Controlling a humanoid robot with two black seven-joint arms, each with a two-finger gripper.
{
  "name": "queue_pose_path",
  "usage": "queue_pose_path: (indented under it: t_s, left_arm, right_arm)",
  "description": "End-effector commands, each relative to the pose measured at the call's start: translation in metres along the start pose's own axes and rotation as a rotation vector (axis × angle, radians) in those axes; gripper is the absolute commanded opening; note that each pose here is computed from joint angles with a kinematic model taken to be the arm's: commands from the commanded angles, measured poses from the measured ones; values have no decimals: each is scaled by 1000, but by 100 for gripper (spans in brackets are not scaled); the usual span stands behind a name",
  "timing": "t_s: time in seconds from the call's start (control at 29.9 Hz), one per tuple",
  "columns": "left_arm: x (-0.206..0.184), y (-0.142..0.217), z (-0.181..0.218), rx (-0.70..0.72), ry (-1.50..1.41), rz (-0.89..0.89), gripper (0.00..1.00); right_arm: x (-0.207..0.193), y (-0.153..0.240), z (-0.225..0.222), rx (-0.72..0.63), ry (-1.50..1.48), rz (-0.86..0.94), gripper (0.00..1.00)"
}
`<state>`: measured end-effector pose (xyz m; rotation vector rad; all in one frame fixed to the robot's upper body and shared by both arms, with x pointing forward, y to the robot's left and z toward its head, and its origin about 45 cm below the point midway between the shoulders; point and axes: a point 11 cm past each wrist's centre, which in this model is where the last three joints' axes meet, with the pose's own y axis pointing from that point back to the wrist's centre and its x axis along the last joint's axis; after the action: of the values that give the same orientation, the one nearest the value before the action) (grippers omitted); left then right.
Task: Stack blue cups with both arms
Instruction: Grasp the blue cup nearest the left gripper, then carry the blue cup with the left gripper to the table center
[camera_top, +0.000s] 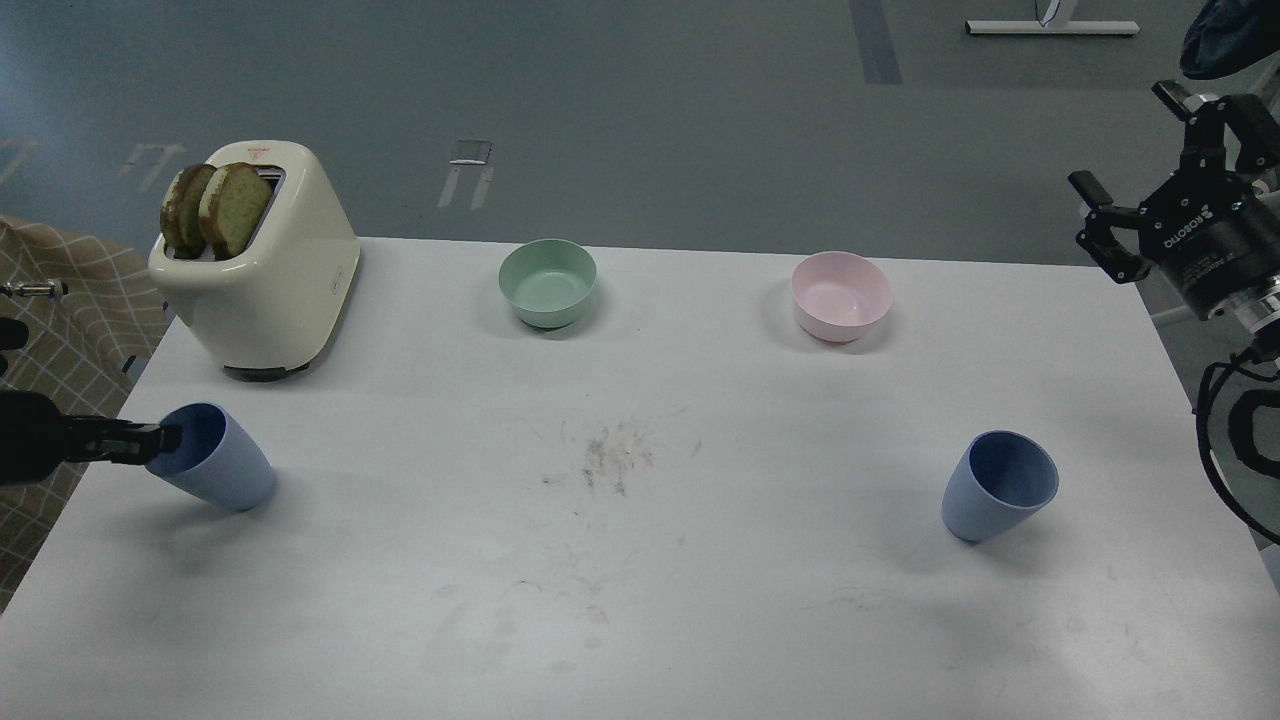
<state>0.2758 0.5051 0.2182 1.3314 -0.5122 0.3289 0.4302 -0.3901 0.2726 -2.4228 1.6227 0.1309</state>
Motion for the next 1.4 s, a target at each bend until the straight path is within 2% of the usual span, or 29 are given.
queue_pose_path:
  t_s: [0.0, 0.17, 0.3, 0.43, 0.57, 0.64, 0.84, 1.1, 1.37]
  left_arm:
    - [16, -1, 38, -99, -76, 24, 0]
    - [64, 8, 97, -179, -328, 99, 0]
    - [80, 9, 126, -224, -423, 129, 0]
    - [97, -12, 178, -327, -513, 156, 0]
    - [107, -21, 203, -336, -600, 129, 0]
    - [116, -33, 234, -379, -680, 153, 0]
    - [119, -61, 286, -438, -765, 175, 0]
    - [96, -92, 302, -439, -853, 78, 0]
    - [90, -115, 320, -439, -909, 23, 0]
  right_arm:
    - [-2, -5, -8, 17, 5, -7, 100]
    - [-10, -23, -32, 67, 23, -38, 100]
    - [-17, -36, -51, 106, 38, -63, 100]
    - [-26, -49, -73, 145, 62, -92, 100]
    - [-34, -61, -94, 181, 95, -118, 100]
    - [-43, -70, -108, 203, 111, -142, 100]
    - [-64, -87, -130, 211, 165, -204, 100]
    - [-99, -111, -149, 219, 218, -291, 100]
    - [-113, -119, -148, 223, 212, -319, 100]
